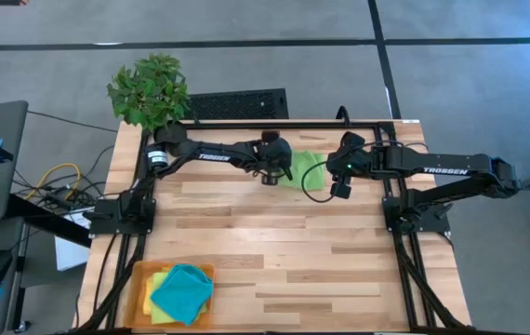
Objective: Fold microfiber towels
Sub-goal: Fold the green towel, then put the green towel into the orange bin
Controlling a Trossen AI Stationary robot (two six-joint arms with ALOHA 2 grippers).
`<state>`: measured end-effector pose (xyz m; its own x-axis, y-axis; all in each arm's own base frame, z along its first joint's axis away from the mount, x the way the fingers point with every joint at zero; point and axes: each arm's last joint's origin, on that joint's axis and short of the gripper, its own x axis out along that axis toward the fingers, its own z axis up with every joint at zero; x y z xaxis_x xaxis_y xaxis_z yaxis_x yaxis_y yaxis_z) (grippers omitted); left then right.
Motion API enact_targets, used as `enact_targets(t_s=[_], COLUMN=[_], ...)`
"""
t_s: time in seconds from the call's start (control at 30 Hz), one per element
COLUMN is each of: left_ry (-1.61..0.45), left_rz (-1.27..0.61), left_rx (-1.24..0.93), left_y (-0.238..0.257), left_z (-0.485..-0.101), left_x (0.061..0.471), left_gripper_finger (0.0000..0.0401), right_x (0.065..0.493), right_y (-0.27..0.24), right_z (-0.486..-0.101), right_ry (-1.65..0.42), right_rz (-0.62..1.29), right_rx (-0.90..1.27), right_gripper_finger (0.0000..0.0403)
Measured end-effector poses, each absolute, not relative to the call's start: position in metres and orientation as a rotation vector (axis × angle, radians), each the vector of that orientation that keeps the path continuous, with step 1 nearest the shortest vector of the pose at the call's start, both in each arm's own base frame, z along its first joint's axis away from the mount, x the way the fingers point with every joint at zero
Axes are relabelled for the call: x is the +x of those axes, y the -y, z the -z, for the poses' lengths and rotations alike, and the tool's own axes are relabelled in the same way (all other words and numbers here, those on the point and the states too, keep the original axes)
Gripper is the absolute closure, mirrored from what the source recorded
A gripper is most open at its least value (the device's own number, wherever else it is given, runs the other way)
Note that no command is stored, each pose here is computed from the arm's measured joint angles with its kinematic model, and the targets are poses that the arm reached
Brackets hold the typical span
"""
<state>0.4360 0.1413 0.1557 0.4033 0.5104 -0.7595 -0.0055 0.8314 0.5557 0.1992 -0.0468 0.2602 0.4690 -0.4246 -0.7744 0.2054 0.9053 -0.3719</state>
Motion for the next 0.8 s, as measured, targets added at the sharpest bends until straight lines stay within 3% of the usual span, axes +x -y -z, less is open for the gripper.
enact_targets(t_s=[0.2,0.43,0.63,0.8], left_ry=[-1.143,-1.153,-1.155,-1.141], left_rz=[-0.484,-0.466,-0.191,-0.092], left_rx=[0.478,0.440,0.357,0.429], left_y=[-0.149,-0.134,-0.105,-0.078], left_z=[-0.151,-0.178,-0.198,-0.196], left_x=[0.434,0.424,0.417,0.424], left_gripper_finger=[0.0289,0.0289,0.0289,0.0289], right_x=[0.199,0.199,0.199,0.199], right_y=[0.047,0.047,0.047,0.047], right_z=[-0.260,-0.260,-0.260,-0.260], right_ry=[-1.016,-1.016,-1.014,-1.017], right_rz=[0.390,0.391,0.391,0.390], right_rx=[-0.240,-0.240,-0.240,-0.241], right_gripper_finger=[0.0220,0.0220,0.0220,0.0220])
